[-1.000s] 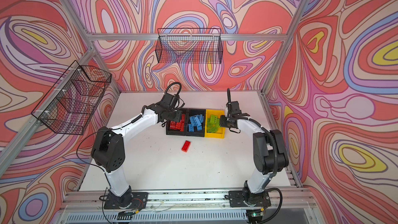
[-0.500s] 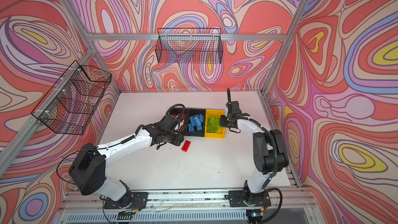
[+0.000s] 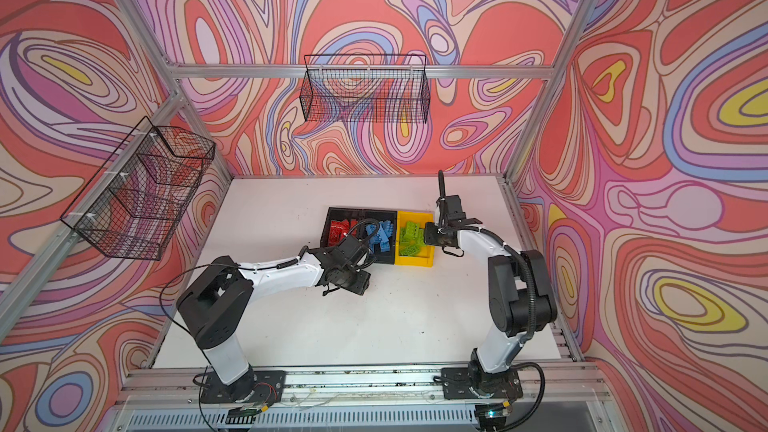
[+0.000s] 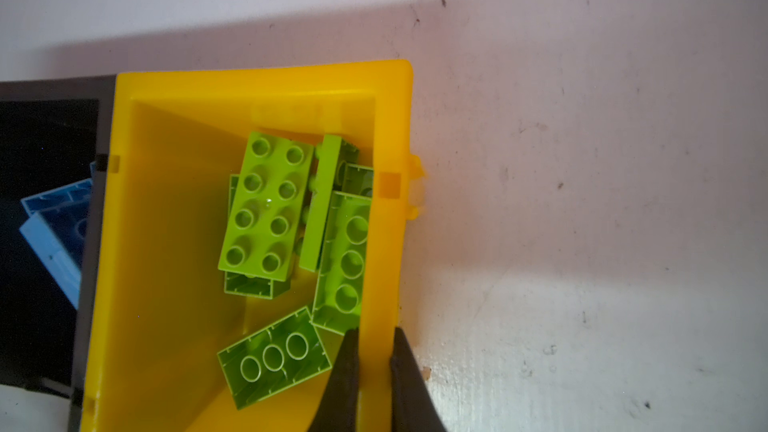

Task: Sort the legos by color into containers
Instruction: 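Move the left gripper down and grasp the last red brick, then carry the last red brick into the red compartment and release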

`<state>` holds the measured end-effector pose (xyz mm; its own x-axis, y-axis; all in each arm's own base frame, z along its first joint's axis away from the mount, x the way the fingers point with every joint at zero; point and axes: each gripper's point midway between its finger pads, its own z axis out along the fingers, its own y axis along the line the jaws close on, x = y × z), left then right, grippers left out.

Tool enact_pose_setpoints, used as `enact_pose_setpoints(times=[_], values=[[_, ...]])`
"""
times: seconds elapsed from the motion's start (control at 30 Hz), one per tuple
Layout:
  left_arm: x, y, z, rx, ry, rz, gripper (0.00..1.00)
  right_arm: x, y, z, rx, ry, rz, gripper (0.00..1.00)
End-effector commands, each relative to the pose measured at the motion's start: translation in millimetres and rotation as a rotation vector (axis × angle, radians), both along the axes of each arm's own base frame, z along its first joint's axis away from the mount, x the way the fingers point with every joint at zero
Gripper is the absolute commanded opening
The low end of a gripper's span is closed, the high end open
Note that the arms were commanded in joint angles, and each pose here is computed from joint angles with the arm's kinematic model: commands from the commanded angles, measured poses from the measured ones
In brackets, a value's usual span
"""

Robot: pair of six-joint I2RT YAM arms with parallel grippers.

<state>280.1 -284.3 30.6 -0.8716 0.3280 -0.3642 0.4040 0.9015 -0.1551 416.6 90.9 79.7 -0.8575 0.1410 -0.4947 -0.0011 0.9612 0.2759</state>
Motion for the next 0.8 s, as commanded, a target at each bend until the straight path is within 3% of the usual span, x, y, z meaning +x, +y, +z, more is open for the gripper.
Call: enact_pose_setpoints(times=[0.0, 0.13, 0.43, 0.6, 0.77], values=[[9.5, -2.8, 2.5, 0.015, -0.021, 0.029, 0.62, 1.3, 1.9, 8.6, 0.000, -0.023, 0.011, 0.02], [9.6, -6.1, -8.1, 0.039, -0.009, 0.014, 0.59, 2.2, 2.3, 8.3, 0.003, -0.022, 0.010, 0.02], [9.4, 10.1, -3.5, 0.103, -0.042, 0.013, 0.31, 1.6, 0.7, 8.4, -0.007, -0.020, 0.008, 0.02], [23.5, 16.1, 38.0, 0.067, -0.139, 0.029, 0.28, 1.7, 1.3, 8.3, -0.003, -0.021, 0.008, 0.02], [58.8, 26.5, 94.6, -0.003, -0.250, 0.076, 0.28, 0.1, 0.8, 8.5, -0.003, -0.022, 0.006, 0.02]])
